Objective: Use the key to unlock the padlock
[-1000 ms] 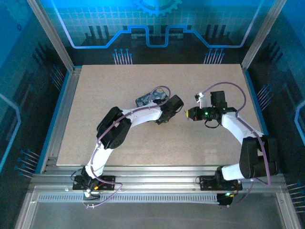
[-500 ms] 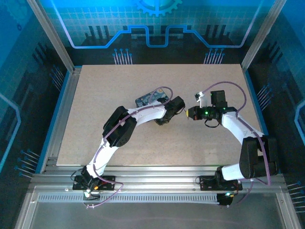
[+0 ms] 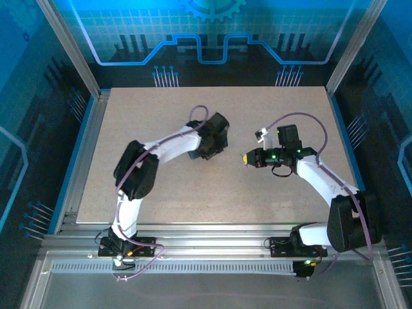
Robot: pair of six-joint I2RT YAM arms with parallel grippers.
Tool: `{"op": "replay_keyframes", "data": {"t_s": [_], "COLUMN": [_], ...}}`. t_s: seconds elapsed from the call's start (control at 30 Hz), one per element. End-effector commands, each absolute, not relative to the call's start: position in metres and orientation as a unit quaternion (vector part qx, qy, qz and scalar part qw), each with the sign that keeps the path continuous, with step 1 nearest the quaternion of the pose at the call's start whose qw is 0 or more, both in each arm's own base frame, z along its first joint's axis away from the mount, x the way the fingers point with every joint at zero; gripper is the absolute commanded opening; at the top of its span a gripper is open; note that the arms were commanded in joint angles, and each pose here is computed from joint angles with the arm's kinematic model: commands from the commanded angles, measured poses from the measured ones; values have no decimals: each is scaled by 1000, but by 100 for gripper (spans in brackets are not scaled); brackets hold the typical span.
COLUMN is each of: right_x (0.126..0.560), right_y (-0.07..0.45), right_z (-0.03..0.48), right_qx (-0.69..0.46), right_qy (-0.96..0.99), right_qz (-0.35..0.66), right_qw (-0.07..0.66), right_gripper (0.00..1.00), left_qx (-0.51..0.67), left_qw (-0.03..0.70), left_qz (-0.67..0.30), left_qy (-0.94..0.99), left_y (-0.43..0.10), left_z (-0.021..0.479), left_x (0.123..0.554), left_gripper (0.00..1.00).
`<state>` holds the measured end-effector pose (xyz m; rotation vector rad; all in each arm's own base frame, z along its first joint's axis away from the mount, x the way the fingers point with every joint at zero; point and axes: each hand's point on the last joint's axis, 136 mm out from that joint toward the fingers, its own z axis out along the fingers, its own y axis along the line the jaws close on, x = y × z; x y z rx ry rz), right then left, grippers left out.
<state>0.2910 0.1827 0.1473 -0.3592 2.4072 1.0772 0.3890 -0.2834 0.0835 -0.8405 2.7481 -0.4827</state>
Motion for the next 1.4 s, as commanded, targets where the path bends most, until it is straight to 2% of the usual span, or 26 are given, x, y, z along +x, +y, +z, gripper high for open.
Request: {"op": "replay_keyframes", "data": {"t_s": [0.0,0.27,0.53,1.37], "right_x": [268,260,284,311], "right_y": [212,252,249,255], "right_z": [163,176,167,169], "right_qx": [-151,-195,-208,-214], "right_qy": [852,800,782,784], "right_qz": [447,503,537,535], "right_qw": [227,260,238,230], "right_gripper": [0,0,0,0], "left_qx": [-247,-261,-244,-258], "left_qw": [41,-59,-65,-72], "left_qz": [-289,-390,-413,-437], "left_qy": [924,881,875,859], "left_y": [-302,-298,-291,-292], "left_z": [130,171,191,186], "left_x": [378,362,360,354], "left_gripper": [0,0,0,0]}}
